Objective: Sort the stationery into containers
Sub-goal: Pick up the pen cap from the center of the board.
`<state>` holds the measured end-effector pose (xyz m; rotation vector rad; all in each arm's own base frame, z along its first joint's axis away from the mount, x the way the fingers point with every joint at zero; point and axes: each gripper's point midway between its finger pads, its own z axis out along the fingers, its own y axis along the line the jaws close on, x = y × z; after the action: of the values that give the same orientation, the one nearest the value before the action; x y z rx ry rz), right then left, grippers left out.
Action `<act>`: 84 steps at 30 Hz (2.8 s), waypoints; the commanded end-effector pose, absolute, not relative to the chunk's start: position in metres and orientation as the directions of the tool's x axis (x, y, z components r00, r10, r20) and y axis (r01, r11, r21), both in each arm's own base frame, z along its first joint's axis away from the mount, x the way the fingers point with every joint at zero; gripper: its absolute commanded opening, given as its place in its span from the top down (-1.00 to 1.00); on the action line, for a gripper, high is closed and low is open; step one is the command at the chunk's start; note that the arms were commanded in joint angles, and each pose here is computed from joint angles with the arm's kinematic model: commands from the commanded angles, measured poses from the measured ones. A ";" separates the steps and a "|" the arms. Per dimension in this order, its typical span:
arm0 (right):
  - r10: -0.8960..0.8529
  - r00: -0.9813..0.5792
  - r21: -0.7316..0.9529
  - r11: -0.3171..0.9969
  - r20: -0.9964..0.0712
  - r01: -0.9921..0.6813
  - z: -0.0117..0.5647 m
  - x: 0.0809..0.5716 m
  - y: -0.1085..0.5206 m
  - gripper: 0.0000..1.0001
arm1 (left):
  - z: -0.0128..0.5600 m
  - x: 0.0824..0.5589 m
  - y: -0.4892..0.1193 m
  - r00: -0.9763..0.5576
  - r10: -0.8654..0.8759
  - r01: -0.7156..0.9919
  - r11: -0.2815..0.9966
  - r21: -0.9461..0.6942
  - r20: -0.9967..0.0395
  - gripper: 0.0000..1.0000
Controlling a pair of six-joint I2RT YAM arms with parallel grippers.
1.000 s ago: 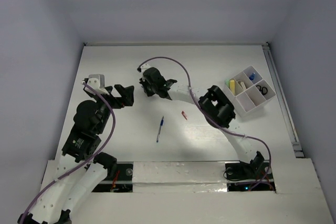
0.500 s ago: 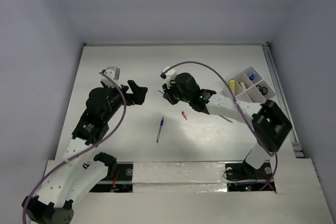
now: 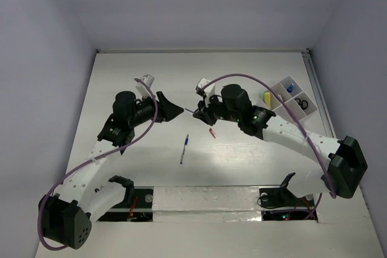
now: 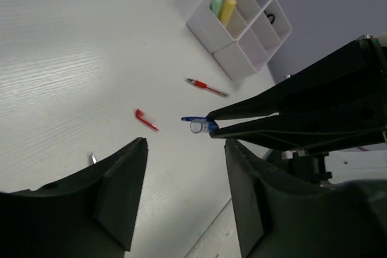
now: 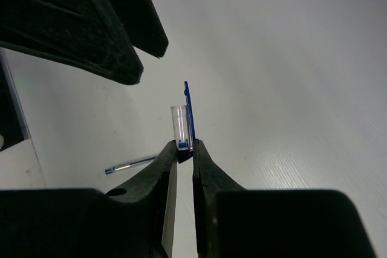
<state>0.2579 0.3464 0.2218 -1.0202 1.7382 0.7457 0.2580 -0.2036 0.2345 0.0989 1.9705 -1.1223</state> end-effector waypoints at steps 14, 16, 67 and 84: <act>-0.261 -0.155 0.068 0.313 -0.953 -0.947 0.242 0.230 0.356 1.00 | 0.235 0.245 -0.231 -0.758 -0.314 0.449 0.385 -0.806 -0.572 0.00; -0.260 -0.156 0.071 0.310 -0.953 -0.948 0.243 0.229 0.357 1.00 | 0.235 0.244 -0.231 -0.762 -0.315 0.447 0.377 -0.812 -0.566 0.07; 0.472 -0.481 0.572 0.061 -0.738 -0.818 0.330 0.201 0.357 -0.83 | 0.312 0.226 -0.176 -0.381 -0.788 0.580 0.203 -0.789 -0.484 1.00; 0.542 -0.592 0.632 -0.139 -0.596 -0.763 0.371 0.213 0.389 -0.20 | 0.321 0.205 -0.173 -0.370 -0.814 0.621 0.143 -0.771 -0.448 1.00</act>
<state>0.2225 0.3902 0.3253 -0.2563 1.3907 1.7925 0.2113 -0.1730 0.3101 -0.2448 1.2788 -1.5051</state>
